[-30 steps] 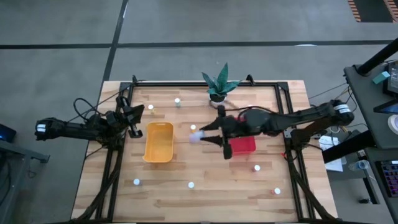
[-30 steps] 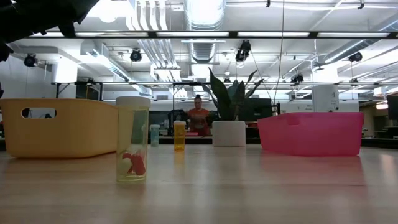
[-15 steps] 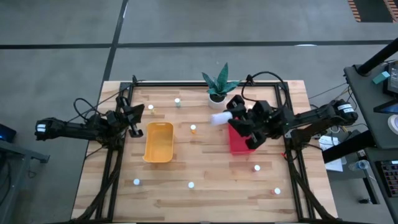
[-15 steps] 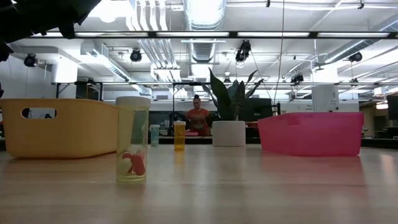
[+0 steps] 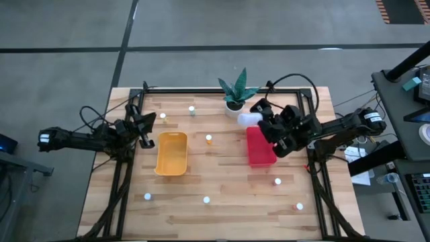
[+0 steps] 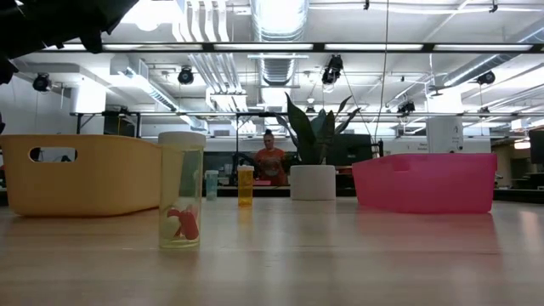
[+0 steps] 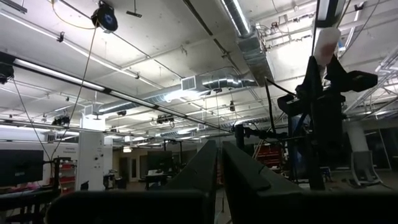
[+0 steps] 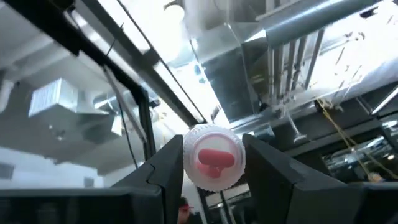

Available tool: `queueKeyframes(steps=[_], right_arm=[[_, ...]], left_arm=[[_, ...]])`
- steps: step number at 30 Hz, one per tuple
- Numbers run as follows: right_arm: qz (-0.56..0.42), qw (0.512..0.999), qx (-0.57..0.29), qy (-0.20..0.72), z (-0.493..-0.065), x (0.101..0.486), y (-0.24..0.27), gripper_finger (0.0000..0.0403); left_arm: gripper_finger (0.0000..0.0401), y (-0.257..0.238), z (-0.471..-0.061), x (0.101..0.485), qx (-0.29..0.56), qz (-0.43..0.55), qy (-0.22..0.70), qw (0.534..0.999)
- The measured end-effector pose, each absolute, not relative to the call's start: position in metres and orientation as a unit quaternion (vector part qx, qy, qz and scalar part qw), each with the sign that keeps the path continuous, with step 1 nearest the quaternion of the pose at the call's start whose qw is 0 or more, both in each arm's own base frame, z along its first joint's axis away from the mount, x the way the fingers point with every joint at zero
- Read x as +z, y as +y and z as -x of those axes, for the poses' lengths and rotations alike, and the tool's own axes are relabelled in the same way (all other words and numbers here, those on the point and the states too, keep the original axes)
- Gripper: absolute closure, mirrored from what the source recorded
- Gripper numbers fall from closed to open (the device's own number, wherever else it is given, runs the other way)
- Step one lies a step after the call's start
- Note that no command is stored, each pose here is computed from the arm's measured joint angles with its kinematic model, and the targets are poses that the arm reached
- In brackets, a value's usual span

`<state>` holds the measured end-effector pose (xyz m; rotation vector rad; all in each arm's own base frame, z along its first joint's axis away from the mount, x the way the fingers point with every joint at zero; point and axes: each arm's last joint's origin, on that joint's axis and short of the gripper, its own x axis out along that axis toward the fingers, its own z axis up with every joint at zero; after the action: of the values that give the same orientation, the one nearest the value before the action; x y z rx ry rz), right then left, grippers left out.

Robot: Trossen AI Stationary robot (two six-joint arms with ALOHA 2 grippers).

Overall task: Pick and place medicine bottles into bin by pill shape (circle, oval)
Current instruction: Put the transparent capsule bottle into the red bin

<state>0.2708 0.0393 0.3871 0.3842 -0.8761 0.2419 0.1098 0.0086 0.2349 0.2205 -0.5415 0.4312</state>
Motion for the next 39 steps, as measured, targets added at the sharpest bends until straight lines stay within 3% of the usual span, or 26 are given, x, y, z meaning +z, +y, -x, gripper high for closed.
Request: queueKeyframes(steps=[5, 8, 24, 30, 33, 39], right_arm=[[-0.195, 0.891, 0.124, -0.392, -0.277, 0.383, 0.04, 0.0266], [-0.206, 0.884, 0.092, -0.41, -0.271, 0.388, 0.037, 0.0266], [-0.167, 0.842, 0.117, -0.5, -0.261, 0.411, 0.04, 0.0266], [-0.137, 0.854, 0.116, -0.489, -0.266, 0.412, 0.041, 0.0266], [-0.143, 0.868, 0.1, -0.465, -0.271, 0.41, 0.041, 0.0266], [-0.158, 0.94, -0.061, -0.295, -0.29, 0.396, 0.034, 0.0266]], left_arm=[[0.0393, 0.009, -0.11, 0.235, 0.212, -0.108, -0.265, 0.935], [0.0393, 0.009, -0.11, 0.235, 0.212, -0.108, -0.264, 0.935], [0.0393, 0.009, -0.111, 0.234, 0.22, -0.107, -0.259, 0.934], [0.0393, 0.009, -0.111, 0.234, 0.221, -0.108, -0.258, 0.934], [0.0393, 0.009, -0.111, 0.234, 0.221, -0.108, -0.258, 0.934], [0.0393, 0.009, -0.111, 0.234, 0.221, -0.108, -0.258, 0.934]])
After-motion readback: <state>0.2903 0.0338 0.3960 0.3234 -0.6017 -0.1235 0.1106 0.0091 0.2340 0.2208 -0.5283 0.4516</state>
